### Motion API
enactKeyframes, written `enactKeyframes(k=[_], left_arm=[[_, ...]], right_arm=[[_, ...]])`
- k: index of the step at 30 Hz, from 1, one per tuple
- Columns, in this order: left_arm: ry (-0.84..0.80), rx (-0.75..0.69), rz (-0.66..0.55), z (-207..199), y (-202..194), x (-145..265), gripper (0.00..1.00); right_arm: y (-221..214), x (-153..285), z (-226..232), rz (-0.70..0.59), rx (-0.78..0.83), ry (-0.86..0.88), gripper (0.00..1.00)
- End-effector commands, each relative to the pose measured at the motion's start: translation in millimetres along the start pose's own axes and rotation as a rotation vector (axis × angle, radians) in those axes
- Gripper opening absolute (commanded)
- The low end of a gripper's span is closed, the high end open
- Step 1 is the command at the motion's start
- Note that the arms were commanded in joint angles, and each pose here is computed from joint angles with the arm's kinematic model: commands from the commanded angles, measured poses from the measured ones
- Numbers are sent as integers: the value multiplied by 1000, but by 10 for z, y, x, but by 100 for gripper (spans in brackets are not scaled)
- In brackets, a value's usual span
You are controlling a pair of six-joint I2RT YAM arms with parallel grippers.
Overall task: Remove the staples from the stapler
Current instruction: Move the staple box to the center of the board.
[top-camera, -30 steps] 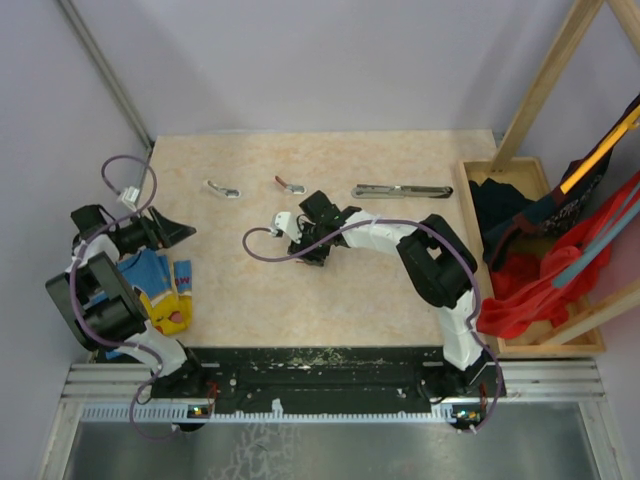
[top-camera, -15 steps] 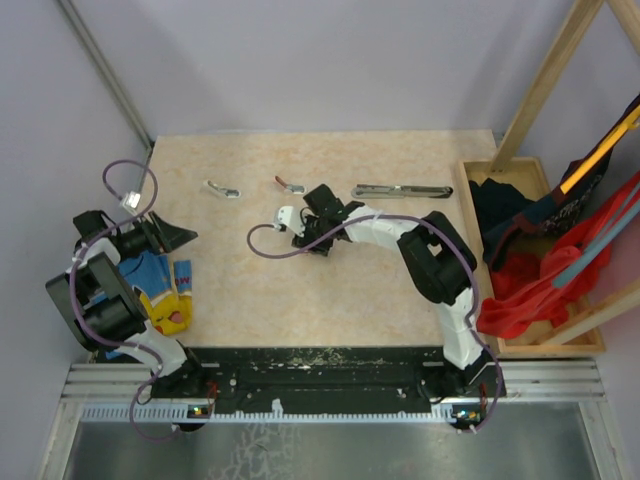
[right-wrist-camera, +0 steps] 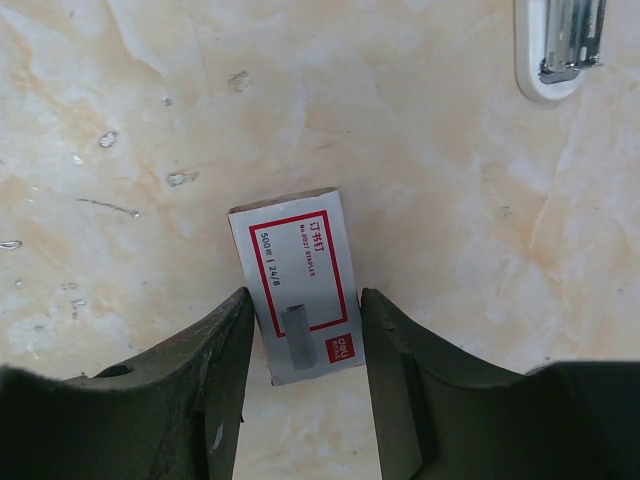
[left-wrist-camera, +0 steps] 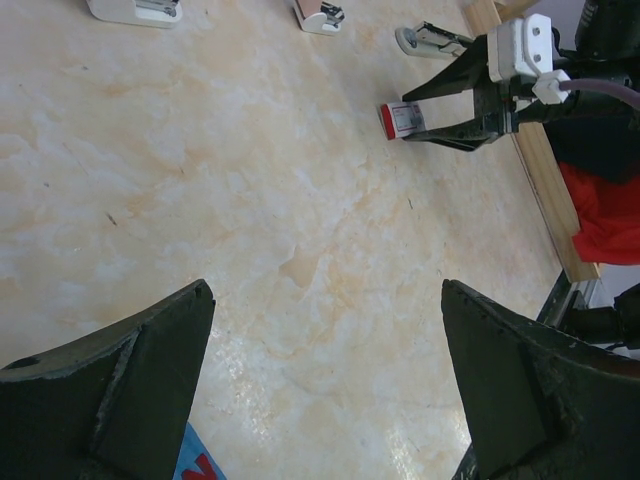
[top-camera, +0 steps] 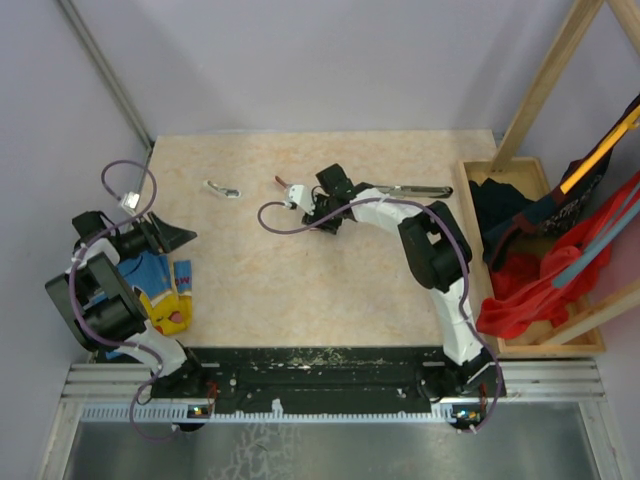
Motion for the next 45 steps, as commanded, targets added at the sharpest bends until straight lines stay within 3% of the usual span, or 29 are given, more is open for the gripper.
enactKeyframes(k=[1, 11, 23, 32, 36, 39, 45], left_arm=[[-25, -25, -17, -59, 9, 39, 100], [-24, -22, -21, -50, -1, 55, 100], [-17, -34, -25, -61, 16, 71, 100], [43, -141, -19, -89, 73, 115, 100], [88, -214, -11, -116, 115, 116, 100], [127, -278, 17, -170, 152, 33, 100], [203, -496, 137, -457, 147, -475, 100]], right_arm=[[-36, -27, -227, -2, 24, -30, 46], [-93, -51, -351, -6, 20, -24, 47], [61, 143, -438, -45, 10, -61, 65], [379, 985, -527, -147, -215, -276, 82], [278, 1425, -381, -163, -341, -435, 91], [173, 1816, -255, -191, -430, -538, 92], [-286, 2162, -72, -148, -600, -594, 93]])
Point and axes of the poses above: each gripper's point midway between its finger pads, its own x axis back along the fingers, its own z axis along the line the jaws close on, y = z × x, the point moved 7 cm from there along x, back along the fingers, and after that the axes turned 4 degrees about x, right-handed, at the moved point
